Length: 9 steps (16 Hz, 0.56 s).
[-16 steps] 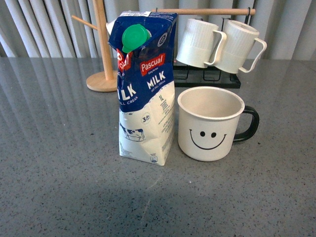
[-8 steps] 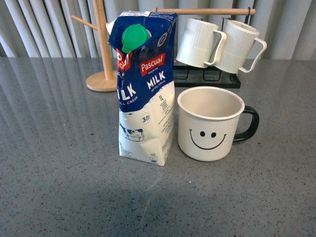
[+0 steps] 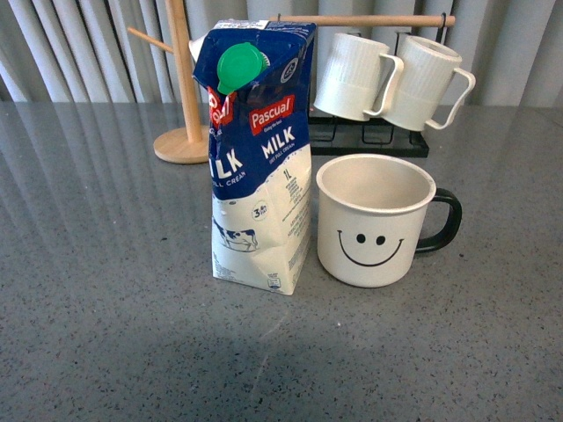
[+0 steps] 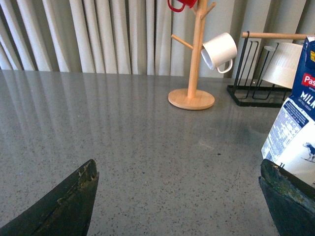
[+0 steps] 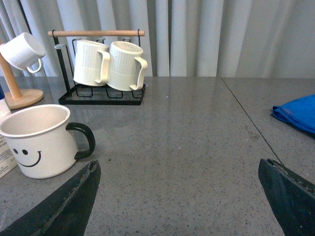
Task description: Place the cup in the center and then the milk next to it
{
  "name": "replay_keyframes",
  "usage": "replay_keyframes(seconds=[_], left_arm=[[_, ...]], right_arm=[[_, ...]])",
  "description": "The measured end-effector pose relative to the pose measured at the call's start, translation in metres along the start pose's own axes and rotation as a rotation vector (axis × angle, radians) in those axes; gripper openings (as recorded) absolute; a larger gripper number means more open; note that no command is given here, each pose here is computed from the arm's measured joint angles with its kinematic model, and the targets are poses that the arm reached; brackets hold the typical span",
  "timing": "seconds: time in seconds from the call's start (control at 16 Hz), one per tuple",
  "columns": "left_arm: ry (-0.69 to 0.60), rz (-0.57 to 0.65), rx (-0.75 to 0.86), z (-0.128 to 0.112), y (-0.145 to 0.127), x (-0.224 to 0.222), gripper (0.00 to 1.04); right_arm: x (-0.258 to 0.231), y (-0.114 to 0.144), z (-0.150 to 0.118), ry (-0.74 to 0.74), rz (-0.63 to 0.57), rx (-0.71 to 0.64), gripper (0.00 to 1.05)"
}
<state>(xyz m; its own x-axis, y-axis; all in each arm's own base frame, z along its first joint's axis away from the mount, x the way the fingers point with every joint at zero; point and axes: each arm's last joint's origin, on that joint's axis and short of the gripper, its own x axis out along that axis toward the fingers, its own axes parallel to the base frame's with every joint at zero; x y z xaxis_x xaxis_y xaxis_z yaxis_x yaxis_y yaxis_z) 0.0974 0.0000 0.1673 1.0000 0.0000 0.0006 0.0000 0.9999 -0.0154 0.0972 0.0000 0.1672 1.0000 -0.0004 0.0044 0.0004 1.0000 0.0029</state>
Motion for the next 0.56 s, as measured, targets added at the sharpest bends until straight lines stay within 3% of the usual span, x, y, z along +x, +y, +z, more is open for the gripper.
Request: replay_keyframes(seconds=[0.56], left_arm=[[0.000, 0.000, 0.000, 0.0000, 0.0000, 0.0000, 0.98]], right_arm=[[0.0000, 0.0000, 0.0000, 0.000, 0.000, 0.000, 0.98]])
